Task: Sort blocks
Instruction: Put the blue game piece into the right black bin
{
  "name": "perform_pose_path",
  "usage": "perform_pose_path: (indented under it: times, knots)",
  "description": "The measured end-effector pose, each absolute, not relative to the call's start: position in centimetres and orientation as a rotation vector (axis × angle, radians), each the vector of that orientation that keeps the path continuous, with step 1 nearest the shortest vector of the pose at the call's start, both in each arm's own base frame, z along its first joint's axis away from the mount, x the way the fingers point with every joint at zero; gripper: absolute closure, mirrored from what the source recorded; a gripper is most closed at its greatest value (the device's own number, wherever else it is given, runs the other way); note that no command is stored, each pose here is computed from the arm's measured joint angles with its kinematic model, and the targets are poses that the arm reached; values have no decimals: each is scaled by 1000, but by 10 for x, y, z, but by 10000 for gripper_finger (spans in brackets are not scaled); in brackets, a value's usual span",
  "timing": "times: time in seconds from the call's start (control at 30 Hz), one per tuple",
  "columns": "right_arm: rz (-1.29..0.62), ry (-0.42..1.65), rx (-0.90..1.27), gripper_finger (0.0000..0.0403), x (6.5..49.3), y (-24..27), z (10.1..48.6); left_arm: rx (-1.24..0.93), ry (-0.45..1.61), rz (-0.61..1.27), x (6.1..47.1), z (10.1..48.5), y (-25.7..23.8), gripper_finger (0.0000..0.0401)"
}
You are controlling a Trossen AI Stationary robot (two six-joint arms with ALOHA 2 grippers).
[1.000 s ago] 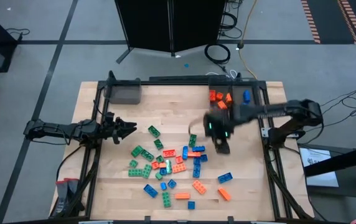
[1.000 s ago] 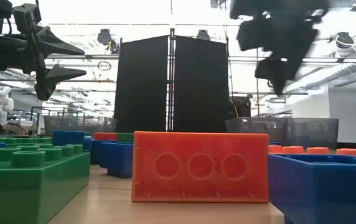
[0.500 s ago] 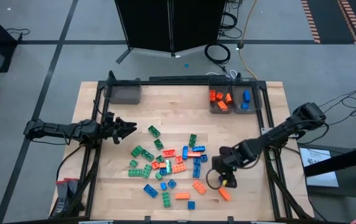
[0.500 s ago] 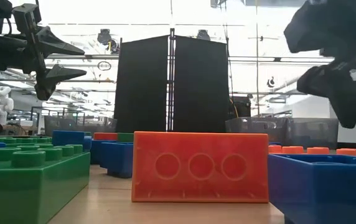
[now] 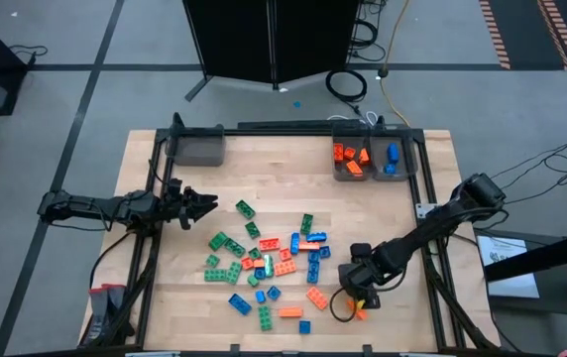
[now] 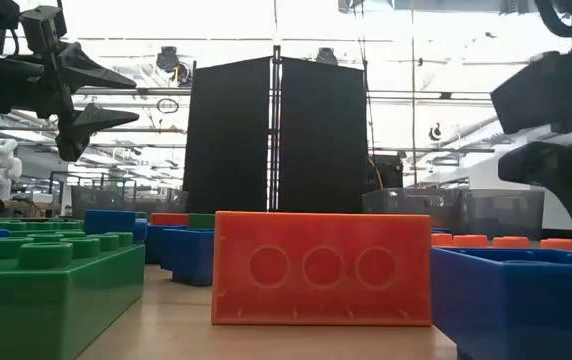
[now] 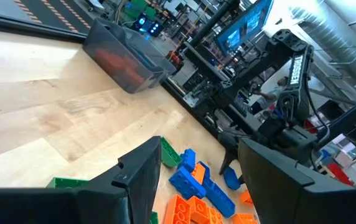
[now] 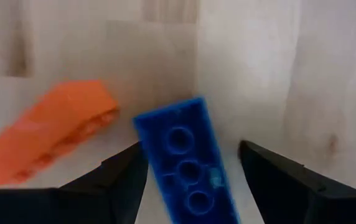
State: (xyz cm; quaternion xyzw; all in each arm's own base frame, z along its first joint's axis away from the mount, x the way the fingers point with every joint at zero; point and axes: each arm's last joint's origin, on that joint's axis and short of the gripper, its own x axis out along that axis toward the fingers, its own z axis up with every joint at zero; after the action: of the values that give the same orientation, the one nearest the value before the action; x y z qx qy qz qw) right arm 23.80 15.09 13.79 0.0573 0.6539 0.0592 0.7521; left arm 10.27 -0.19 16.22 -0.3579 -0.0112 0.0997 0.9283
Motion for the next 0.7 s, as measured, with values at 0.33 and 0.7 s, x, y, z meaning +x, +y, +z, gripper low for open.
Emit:
perform_pose_path:
  times: [0.33,0.7]
  knots:
    - [-3,1474,195,285,241,140,131,-741,-24,205,103,162,-2,186]
    - [-659,1120,522,285,222,33,216,-732,-20,209,103,162,-2,186]
